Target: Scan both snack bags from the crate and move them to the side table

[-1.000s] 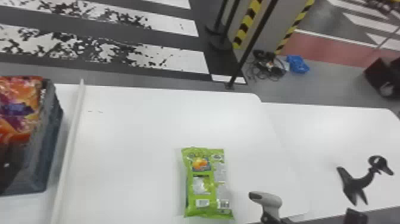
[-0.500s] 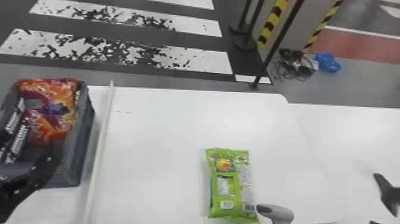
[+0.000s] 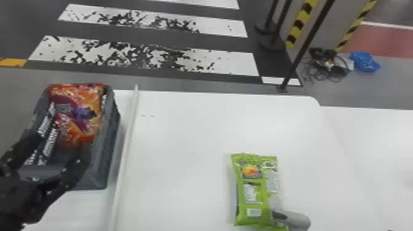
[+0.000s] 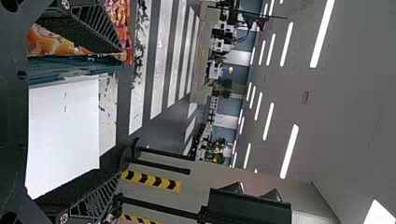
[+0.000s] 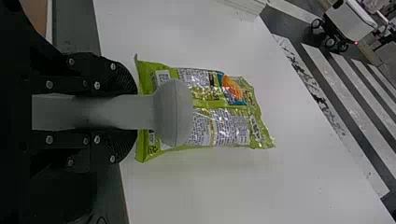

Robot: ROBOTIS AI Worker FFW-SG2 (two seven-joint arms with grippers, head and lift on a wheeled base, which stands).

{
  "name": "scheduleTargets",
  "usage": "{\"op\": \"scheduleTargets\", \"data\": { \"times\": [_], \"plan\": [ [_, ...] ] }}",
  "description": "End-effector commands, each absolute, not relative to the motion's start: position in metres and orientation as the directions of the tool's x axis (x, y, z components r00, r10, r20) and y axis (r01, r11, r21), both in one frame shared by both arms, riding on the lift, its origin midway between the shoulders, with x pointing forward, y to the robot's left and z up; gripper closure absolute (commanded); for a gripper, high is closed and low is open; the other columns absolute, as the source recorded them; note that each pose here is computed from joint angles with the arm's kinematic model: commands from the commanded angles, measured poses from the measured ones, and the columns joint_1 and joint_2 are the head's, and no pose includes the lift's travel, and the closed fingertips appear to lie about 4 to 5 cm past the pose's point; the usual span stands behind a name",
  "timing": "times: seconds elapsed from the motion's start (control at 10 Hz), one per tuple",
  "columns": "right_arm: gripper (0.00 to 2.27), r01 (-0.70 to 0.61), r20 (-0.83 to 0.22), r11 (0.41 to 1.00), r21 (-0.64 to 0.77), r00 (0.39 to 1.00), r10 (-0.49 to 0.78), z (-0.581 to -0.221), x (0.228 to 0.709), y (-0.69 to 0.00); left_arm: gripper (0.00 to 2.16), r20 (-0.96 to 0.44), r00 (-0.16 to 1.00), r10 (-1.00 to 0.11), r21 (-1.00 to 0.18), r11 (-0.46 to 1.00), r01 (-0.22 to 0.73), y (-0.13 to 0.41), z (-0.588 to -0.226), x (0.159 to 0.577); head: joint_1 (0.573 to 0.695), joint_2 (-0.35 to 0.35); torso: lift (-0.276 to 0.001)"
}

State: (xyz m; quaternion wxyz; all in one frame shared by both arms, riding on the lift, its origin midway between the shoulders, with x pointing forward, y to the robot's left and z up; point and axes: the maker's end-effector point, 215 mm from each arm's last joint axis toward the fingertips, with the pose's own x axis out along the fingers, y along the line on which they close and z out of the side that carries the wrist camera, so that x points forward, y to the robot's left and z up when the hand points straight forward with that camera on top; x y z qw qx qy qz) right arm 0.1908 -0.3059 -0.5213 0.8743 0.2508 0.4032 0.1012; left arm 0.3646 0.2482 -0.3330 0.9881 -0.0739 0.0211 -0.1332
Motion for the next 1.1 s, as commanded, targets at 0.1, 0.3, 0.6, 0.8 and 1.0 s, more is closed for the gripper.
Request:
{"op": "scheduleTargets", "data": {
  "times": [0.1, 0.3, 0.6, 0.8, 1.0],
  "plan": [
    [2.24, 0.015, -0.660, 0.869, 0.495, 0.657, 0.364, -0.529, 0.194, -0.305, 0.08, -0.021, 0.964, -0.267, -0.149, 0.954, 0.261, 0.249, -0.332, 0.365, 0.695, -0.121, -0.029],
    [2.24, 0.015, -0.662, 0.878, 0.479, 0.663, 0.349, -0.538, 0.193, -0.309, 0.08, -0.020, 0.964, -0.265, -0.150, 0.954, 0.260, 0.249, -0.332, 0.365, 0.695, -0.125, -0.029],
    [2.24, 0.015, -0.664, 0.877, 0.480, 0.660, 0.352, -0.543, 0.192, -0.307, 0.08, -0.020, 0.964, -0.265, -0.149, 0.954, 0.259, 0.249, -0.332, 0.365, 0.695, -0.131, -0.029],
    [2.24, 0.014, -0.664, 0.877, 0.481, 0.659, 0.353, -0.543, 0.192, -0.306, 0.08, -0.018, 0.964, -0.264, -0.149, 0.954, 0.259, 0.250, -0.331, 0.363, 0.695, -0.125, -0.029],
    [2.24, 0.011, -0.653, 0.880, 0.475, 0.675, 0.344, -0.537, 0.196, -0.312, 0.08, -0.017, 0.964, -0.264, -0.148, 0.955, 0.258, 0.250, -0.330, 0.363, 0.695, -0.123, -0.029]
  ]
}}
